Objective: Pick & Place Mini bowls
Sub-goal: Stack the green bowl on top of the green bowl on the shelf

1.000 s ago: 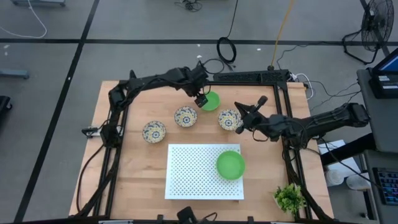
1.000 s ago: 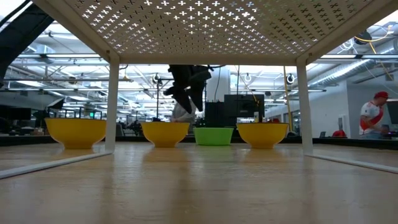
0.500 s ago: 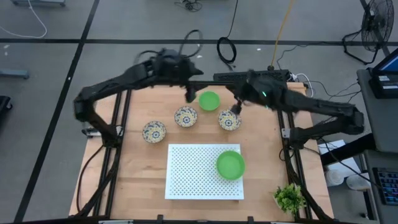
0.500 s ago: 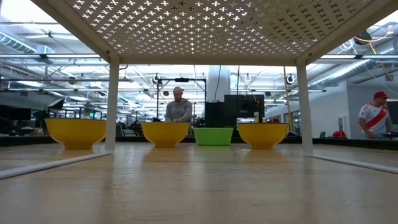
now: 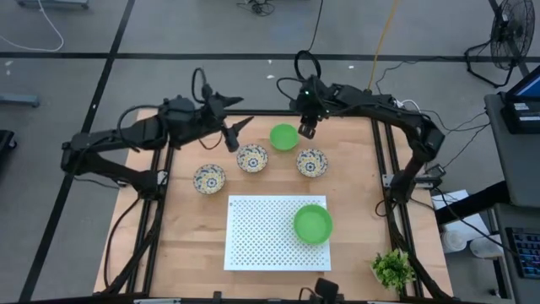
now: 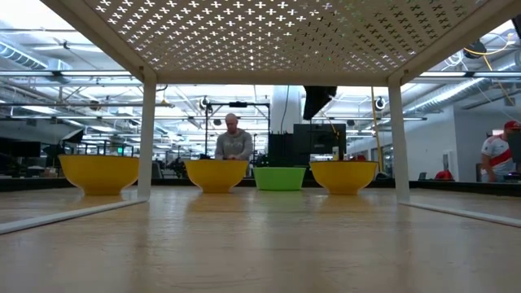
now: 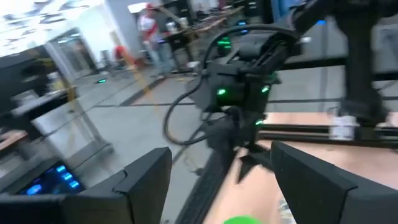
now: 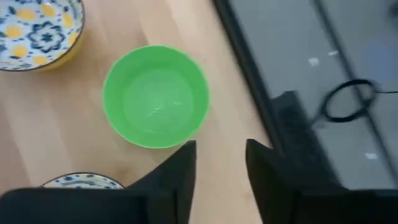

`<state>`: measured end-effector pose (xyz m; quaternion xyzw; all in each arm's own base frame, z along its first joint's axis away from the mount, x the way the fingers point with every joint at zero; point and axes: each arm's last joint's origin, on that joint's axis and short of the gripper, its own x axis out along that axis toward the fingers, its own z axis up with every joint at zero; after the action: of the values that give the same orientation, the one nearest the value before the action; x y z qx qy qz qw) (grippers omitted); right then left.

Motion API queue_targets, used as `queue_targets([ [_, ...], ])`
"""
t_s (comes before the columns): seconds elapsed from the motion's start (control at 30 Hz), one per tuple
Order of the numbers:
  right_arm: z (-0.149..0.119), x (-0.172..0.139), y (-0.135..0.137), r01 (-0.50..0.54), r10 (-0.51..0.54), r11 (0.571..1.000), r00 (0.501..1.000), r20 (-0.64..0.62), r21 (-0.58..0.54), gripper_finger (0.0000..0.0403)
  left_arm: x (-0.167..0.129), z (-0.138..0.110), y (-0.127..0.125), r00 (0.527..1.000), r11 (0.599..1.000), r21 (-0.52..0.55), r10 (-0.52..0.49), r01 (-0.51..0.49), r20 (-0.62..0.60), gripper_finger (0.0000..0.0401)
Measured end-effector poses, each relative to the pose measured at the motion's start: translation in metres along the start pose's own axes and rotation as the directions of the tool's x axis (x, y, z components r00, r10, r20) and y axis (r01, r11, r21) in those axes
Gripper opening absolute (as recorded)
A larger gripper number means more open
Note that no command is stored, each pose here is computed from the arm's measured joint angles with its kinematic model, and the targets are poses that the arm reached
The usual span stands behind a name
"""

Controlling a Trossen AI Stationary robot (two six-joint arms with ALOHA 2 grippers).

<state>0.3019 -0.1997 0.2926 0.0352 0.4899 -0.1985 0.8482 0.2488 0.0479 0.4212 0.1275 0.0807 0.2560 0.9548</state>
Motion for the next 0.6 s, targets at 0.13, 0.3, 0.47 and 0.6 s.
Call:
queue_targets([
  [0.13,0.000,0.012,-0.005,-0.120,0.120,0.990,0.993,0.010,0.068,0.0176,-0.006,-0.018,0.001,0.999,0.999,-0.015,0.045,-0.045,-0.017,0.0273],
  [0.3,-0.002,0.027,0.000,-0.194,0.196,0.978,0.980,-0.025,0.072,0.0198,-0.010,-0.032,0.001,0.996,0.996,-0.051,0.072,-0.075,-0.056,0.0273],
  [0.47,0.001,0.042,0.012,-0.289,0.292,0.954,0.956,-0.025,0.073,0.0200,-0.011,-0.039,-0.001,0.994,0.995,-0.062,0.075,-0.080,-0.080,0.0273],
  [0.6,0.003,0.051,0.022,-0.297,0.298,0.953,0.954,-0.019,0.055,0.0200,-0.011,-0.041,-0.001,0.992,0.995,-0.063,0.070,-0.076,-0.102,0.0273],
])
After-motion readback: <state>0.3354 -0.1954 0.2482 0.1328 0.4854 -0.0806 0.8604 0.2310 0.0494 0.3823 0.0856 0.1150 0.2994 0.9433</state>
